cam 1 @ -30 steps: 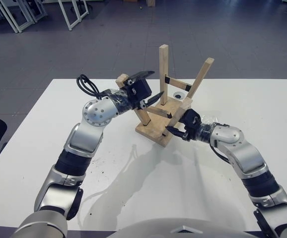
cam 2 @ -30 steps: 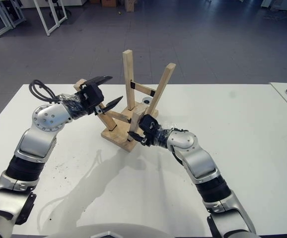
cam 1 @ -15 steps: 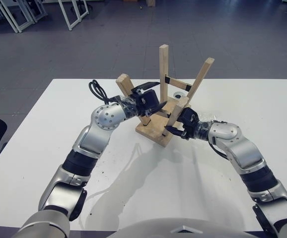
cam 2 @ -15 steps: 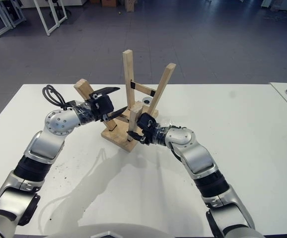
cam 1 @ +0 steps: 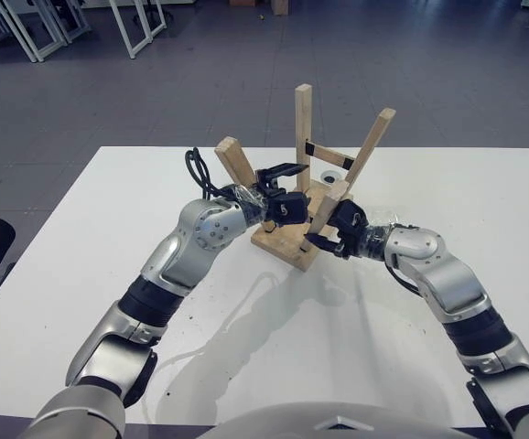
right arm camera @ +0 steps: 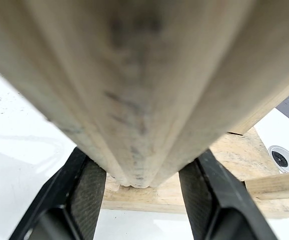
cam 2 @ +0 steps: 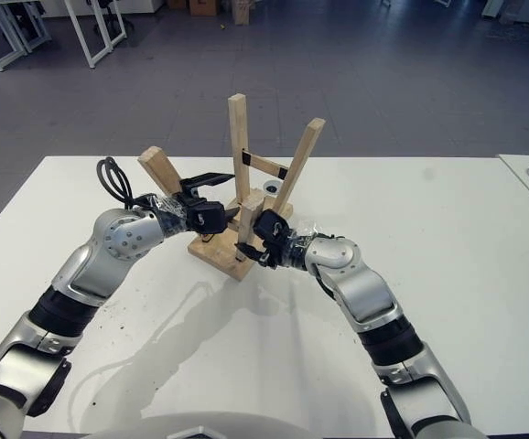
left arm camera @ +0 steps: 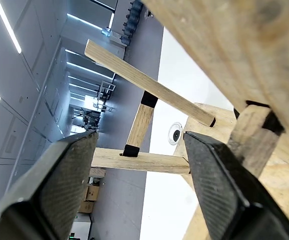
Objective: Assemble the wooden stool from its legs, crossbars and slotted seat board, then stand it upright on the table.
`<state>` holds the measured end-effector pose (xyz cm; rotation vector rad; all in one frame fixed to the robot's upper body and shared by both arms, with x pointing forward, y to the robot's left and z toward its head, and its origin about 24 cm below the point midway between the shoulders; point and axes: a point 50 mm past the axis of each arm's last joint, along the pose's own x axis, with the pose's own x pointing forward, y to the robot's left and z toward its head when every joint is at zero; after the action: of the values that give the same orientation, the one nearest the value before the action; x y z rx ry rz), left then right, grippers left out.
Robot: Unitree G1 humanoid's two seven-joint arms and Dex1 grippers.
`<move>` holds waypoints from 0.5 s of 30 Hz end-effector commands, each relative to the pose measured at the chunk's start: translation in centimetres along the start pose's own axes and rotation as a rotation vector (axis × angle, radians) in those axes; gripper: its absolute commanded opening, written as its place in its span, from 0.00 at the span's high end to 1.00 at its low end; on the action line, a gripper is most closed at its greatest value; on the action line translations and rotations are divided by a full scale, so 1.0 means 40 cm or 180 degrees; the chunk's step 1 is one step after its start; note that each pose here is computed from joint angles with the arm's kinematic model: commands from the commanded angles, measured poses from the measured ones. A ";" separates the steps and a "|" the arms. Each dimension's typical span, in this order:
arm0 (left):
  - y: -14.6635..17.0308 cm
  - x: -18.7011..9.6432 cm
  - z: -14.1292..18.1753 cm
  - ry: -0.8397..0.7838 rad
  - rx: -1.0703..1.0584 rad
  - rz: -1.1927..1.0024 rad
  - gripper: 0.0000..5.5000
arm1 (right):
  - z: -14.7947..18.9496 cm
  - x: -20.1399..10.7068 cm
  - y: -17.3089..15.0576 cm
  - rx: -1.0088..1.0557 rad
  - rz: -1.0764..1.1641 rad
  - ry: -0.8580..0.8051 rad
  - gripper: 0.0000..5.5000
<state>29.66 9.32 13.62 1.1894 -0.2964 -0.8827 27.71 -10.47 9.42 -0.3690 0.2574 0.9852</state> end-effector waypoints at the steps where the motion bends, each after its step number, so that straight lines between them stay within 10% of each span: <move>1: -0.199 0.000 -0.048 0.0323 -0.0186 -0.1037 0.42 | -0.139 -0.036 0.011 0.0195 -0.0110 0.0851 0.63; 15: -0.259 0.006 -0.066 0.0351 -0.0230 -0.1390 0.42 | -0.223 -0.010 0.004 0.0220 0.0371 0.1676 0.63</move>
<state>30.07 8.85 13.10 1.2295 -0.3386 -0.8952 29.21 -10.90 9.74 -0.4483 0.2832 1.0684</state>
